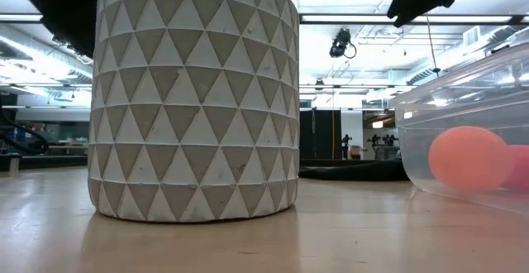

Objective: Pick and placing Produce into tupperware
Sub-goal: Put the pineapple into the transparent bin

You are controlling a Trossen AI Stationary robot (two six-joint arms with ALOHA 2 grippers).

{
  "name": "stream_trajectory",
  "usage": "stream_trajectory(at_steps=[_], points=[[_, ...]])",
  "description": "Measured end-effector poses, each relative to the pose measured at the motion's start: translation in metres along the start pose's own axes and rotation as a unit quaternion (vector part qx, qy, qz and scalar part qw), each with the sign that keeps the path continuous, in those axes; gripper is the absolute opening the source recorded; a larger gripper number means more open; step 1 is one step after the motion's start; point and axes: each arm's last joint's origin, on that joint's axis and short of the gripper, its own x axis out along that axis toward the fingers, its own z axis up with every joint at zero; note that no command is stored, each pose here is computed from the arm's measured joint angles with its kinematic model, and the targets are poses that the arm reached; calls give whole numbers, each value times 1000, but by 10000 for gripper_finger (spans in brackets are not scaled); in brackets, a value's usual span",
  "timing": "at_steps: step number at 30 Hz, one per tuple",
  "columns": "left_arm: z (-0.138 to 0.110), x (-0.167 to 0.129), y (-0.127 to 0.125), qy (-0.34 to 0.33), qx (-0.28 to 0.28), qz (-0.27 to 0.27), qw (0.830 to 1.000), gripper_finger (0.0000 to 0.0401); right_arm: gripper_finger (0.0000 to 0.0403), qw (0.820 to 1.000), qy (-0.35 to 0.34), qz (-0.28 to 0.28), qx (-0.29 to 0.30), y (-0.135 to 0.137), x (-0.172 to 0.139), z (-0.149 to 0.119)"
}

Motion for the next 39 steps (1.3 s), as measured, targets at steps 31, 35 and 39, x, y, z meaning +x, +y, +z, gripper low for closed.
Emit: stream_trajectory(at_steps=[31,35,39], points=[[11,77,54,39,-23,-11,999,340,205,998,5,6,70,0,0,0],[13,84,51,39,-32,-29,998,354,205,997,4,7,70,1,0,0],[10,90,49,51,-46,-25,997,361,205,997,3,8,71,1,0,0]])
